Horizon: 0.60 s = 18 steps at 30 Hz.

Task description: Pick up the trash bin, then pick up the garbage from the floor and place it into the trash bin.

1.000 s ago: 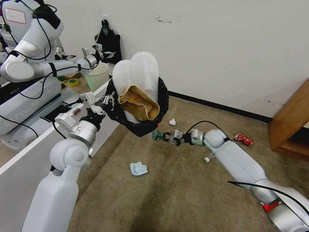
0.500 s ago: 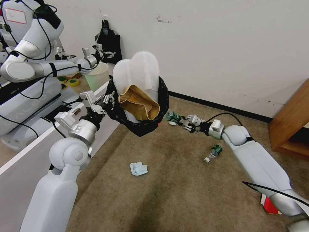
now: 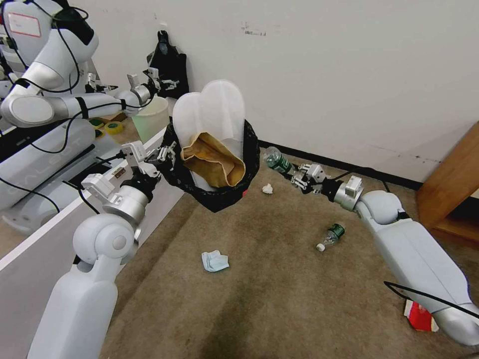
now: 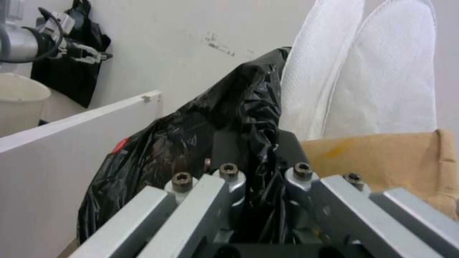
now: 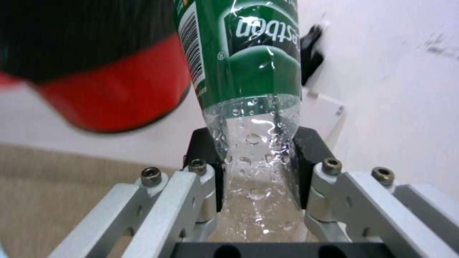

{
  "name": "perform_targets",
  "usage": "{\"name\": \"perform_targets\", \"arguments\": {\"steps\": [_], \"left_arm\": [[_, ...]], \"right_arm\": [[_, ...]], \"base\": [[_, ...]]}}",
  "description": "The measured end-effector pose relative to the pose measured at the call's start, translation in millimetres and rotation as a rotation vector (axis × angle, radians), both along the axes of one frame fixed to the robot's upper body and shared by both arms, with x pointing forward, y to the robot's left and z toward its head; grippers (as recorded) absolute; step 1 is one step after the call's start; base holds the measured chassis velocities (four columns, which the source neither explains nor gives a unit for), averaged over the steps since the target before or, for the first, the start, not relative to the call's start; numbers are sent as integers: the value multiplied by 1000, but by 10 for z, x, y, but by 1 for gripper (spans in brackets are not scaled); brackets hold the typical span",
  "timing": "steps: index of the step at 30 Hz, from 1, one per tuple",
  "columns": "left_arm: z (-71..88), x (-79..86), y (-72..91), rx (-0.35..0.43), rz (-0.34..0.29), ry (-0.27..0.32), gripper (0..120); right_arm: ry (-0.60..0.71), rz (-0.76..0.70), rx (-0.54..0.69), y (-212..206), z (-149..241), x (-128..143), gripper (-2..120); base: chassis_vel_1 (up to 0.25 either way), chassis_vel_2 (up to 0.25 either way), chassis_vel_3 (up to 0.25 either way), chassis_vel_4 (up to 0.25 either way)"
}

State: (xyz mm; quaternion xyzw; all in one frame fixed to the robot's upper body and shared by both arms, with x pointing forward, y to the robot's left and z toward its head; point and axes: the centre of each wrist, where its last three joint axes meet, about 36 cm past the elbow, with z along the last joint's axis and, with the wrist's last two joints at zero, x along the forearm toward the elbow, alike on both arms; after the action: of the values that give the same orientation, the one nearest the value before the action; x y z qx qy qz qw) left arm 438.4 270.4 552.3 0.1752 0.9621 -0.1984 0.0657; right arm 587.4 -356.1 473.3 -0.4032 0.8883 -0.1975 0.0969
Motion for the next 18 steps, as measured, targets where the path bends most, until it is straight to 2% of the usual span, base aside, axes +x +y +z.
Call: {"name": "perform_targets", "arguments": {"steps": [18], "left_arm": [[-26, 60, 30, -32, 21, 112, 3]], "right_arm": [[-107, -9, 153, -35, 530, -96, 23]], "base": [[0, 0, 0, 0]]}}
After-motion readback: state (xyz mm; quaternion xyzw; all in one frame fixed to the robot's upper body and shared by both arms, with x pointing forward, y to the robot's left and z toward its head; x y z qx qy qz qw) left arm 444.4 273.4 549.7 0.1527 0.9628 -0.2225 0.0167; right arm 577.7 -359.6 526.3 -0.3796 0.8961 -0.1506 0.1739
